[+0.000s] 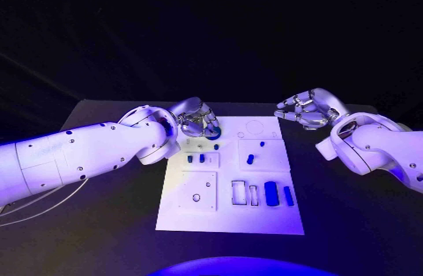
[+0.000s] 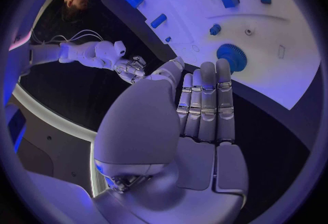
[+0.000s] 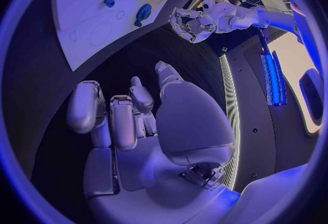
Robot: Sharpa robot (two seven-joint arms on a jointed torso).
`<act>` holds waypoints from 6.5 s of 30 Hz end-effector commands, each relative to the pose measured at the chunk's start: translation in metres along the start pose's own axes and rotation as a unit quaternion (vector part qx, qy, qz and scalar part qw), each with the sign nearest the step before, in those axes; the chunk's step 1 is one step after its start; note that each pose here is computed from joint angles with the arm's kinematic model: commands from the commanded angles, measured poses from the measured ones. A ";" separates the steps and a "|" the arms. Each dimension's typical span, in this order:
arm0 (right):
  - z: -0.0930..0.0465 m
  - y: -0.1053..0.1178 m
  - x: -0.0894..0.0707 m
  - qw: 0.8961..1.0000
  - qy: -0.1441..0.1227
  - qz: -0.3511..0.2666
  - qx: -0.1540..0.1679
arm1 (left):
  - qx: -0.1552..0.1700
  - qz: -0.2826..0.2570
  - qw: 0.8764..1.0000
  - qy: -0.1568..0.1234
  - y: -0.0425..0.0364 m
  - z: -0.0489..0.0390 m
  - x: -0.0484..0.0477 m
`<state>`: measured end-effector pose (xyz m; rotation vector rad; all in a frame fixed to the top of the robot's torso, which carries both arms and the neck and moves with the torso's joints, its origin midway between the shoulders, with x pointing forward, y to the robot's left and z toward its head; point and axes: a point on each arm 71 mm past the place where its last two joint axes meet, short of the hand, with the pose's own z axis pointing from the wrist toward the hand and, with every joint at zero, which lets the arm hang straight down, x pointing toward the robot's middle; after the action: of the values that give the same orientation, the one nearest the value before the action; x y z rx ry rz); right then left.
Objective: Assemble the parts on the task board
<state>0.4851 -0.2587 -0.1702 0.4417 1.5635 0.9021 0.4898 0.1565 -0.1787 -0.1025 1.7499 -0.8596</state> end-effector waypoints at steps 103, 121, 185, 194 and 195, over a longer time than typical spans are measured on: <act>0.001 0.005 0.005 1.000 0.008 -0.005 -0.017 | 0.014 0.196 0.977 0.077 0.0066 0.0280 0.0525; 0.001 0.003 0.005 1.000 0.006 -0.006 -0.016 | 0.019 0.148 0.988 0.039 -0.0058 0.0174 0.0234; 0.000 0.002 0.007 1.000 0.006 -0.005 -0.016 | -0.050 0.137 0.986 0.078 0.0385 -0.0026 0.0124; 0.000 0.002 0.007 1.000 0.006 -0.005 -0.016 | -0.050 0.139 0.985 0.084 0.0375 -0.0003 0.0152; 0.000 0.002 0.007 1.000 0.006 -0.005 -0.016 | -0.051 0.139 0.985 0.085 0.0376 -0.0002 0.0155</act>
<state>0.4834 -0.2533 -0.1738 0.4213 1.5616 0.9171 0.4976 0.1779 -0.2112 0.1388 1.8895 -0.5922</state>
